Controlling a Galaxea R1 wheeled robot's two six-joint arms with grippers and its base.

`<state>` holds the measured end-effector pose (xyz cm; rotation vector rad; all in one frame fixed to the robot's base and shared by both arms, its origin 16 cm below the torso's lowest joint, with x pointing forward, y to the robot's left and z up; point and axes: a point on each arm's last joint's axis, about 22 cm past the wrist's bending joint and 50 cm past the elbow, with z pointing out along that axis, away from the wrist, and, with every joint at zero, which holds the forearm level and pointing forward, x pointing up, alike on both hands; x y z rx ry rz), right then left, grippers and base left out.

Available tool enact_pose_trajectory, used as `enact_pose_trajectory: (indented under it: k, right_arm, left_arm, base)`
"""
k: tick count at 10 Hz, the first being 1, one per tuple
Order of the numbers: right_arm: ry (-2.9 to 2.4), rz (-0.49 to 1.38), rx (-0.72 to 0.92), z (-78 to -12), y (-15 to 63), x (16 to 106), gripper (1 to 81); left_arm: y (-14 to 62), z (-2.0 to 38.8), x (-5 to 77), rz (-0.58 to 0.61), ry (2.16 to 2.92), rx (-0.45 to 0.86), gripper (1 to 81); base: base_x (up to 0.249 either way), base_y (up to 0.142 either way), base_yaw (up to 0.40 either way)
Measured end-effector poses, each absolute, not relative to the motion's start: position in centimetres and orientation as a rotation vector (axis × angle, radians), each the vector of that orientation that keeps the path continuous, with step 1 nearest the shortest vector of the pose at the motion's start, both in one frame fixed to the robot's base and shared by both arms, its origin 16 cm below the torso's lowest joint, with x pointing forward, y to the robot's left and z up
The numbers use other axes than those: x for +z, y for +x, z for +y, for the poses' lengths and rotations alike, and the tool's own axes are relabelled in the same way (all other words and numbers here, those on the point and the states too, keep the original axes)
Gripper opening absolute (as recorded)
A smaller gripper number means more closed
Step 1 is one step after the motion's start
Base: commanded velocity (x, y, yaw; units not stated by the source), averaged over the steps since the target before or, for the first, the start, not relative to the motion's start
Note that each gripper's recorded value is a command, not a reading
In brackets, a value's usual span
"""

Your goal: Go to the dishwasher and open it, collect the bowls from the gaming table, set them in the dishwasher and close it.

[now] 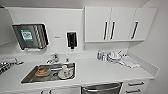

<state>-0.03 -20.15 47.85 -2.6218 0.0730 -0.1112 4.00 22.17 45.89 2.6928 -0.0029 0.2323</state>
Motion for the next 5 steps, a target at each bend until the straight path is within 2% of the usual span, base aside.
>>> enact_pose_trajectory:
  k: [3, 5]
  right_arm:
    - [-2.544, 0.089, -0.112, -20.6, 0.6, 51.5, 81.1]
    - [-2.49, 0.101, -0.086, -21.1, 1.1, 54.6, 81.1]
  left_arm:
    - [5.1, 25.5, 49.2, 0.01, 2.647, 0.272, 81.1]
    - [5.5, 30.6, 50.8, 0.026, 2.68, 0.281, 81.1]
  base:
    - [0.0, 0.0, 0.0]
    - [0.0, 0.0, 0.0]
